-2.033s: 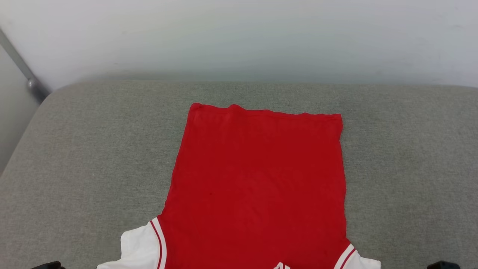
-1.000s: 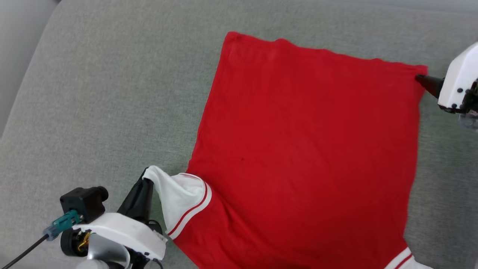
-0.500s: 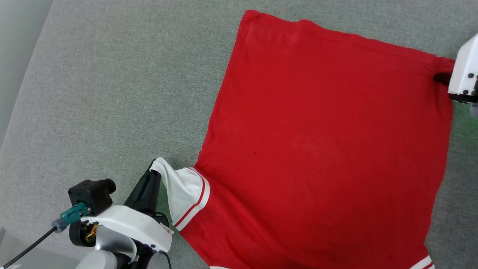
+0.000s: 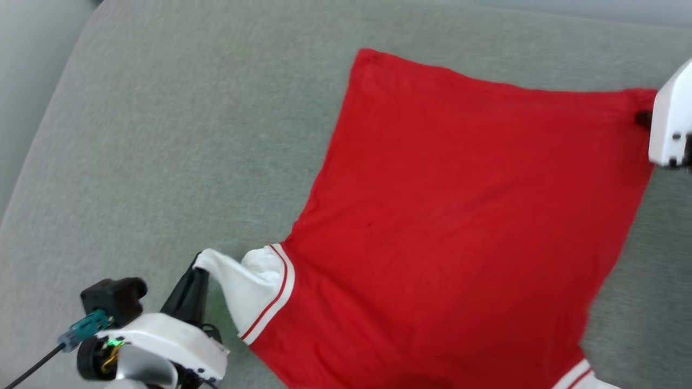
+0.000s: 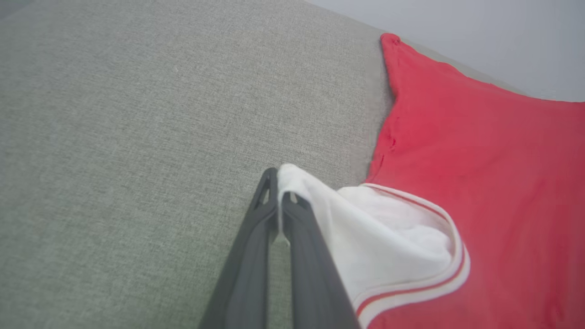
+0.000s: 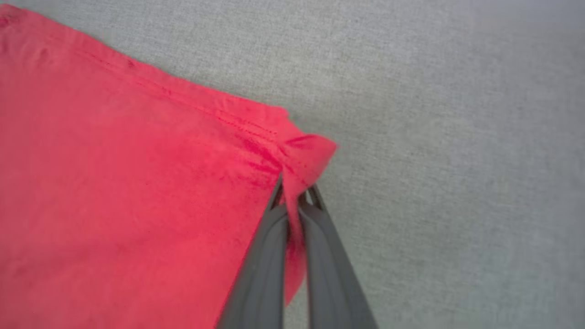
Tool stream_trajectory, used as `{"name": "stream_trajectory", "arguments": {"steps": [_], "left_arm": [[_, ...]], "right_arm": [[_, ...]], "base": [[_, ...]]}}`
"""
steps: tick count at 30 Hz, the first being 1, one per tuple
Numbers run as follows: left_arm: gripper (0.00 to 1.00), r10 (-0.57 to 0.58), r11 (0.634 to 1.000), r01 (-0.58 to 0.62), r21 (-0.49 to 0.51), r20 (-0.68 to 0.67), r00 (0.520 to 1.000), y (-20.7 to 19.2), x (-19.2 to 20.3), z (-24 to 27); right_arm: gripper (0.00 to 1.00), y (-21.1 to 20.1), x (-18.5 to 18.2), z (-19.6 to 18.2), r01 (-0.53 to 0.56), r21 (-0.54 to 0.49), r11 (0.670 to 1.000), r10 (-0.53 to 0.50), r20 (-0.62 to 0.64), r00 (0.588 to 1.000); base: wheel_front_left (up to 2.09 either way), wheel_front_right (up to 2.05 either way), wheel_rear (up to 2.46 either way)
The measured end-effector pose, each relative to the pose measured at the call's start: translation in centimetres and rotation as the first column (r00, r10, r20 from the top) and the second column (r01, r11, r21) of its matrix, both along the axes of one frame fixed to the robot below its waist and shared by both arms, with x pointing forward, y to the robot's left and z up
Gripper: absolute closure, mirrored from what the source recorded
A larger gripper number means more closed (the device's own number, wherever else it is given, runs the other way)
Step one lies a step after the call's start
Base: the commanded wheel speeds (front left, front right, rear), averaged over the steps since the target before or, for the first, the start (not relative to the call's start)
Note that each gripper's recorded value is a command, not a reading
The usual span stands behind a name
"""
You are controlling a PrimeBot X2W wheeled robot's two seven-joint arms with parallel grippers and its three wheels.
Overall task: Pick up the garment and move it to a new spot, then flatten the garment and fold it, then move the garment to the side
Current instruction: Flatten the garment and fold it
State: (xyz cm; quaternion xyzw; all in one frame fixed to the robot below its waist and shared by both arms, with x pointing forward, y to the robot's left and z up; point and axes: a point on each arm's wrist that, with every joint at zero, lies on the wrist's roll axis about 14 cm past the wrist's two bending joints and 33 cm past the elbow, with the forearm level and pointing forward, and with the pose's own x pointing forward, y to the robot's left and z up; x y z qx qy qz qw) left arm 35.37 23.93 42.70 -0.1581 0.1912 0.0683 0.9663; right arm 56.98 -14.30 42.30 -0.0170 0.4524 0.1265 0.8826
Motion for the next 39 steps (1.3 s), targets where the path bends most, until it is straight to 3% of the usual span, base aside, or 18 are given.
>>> {"name": "stream_trajectory", "arguments": {"steps": [6, 15, 21, 25, 26, 27, 28, 34, 39], "left_arm": [[1.00, -0.024, 1.000, 0.024, -0.008, 0.007, 1.000, -0.9, -0.1, 0.5], [1.00, -0.104, 0.995, 0.104, 0.011, 0.041, 0.994, -2.8, 1.0, 2.4], [1.00, -0.144, 0.989, 0.142, 0.027, 0.048, 0.988, -3.7, 1.1, 3.4], [1.00, -0.157, 0.988, 0.156, 0.024, 0.035, 0.987, -4.1, 0.7, 3.3], [1.00, -0.159, 0.987, 0.158, 0.025, 0.038, 0.987, -4.2, 0.7, 3.4], [1.00, -0.161, 0.987, 0.160, 0.024, 0.038, 0.986, -4.3, 0.7, 3.5], [1.00, -0.163, 0.987, 0.162, 0.024, 0.037, 0.986, -4.3, 0.7, 3.5], [1.00, -0.165, 0.986, 0.164, 0.018, 0.028, 0.986, -4.4, 0.4, 3.3], [1.00, -0.164, 0.986, 0.163, 0.018, 0.048, 0.985, -4.6, 1.5, 3.6]], "right_arm": [[1.00, -5.3, -5.4, 1.1, 0.031, -0.063, 0.998, -0.029, 0.024, 0.999], [1.00, -14.1, -20.8, -1.8, 0.230, -0.092, 0.969, -0.238, -0.093, 0.967], [1.00, -14.6, -32.0, -5.1, 0.346, -0.068, 0.936, -0.352, -0.244, 0.904], [1.00, -12.8, -35.9, -6.3, 0.383, -0.025, 0.923, -0.371, -0.310, 0.875], [0.93, -12.5, -36.1, -6.3, 0.388, -0.015, 0.922, -0.373, -0.307, 0.875], [0.35, -12.4, -35.8, -6.1, 0.389, -0.007, 0.921, -0.374, -0.289, 0.881], [0.00, -12.5, -35.2, -5.8, 0.389, -0.005, 0.921, -0.377, -0.254, 0.891], [0.00, -12.4, -28.7, -2.6, 0.374, 0.067, 0.925, -0.374, -0.006, 0.927], [0.00, -12.6, -20.9, 1.5, 0.344, 0.145, 0.928, -0.372, 0.260, 0.891]], "base": [[0.00, 0.00, 0.00], [0.00, 0.00, 0.00], [0.00, 0.00, 0.00], [0.00, 0.00, 0.00], [0.00, 0.00, 0.00], [0.00, 0.00, 0.00], [0.00, 0.00, 0.00], [0.00, 0.00, 0.00], [0.00, 0.00, 0.00]]}}
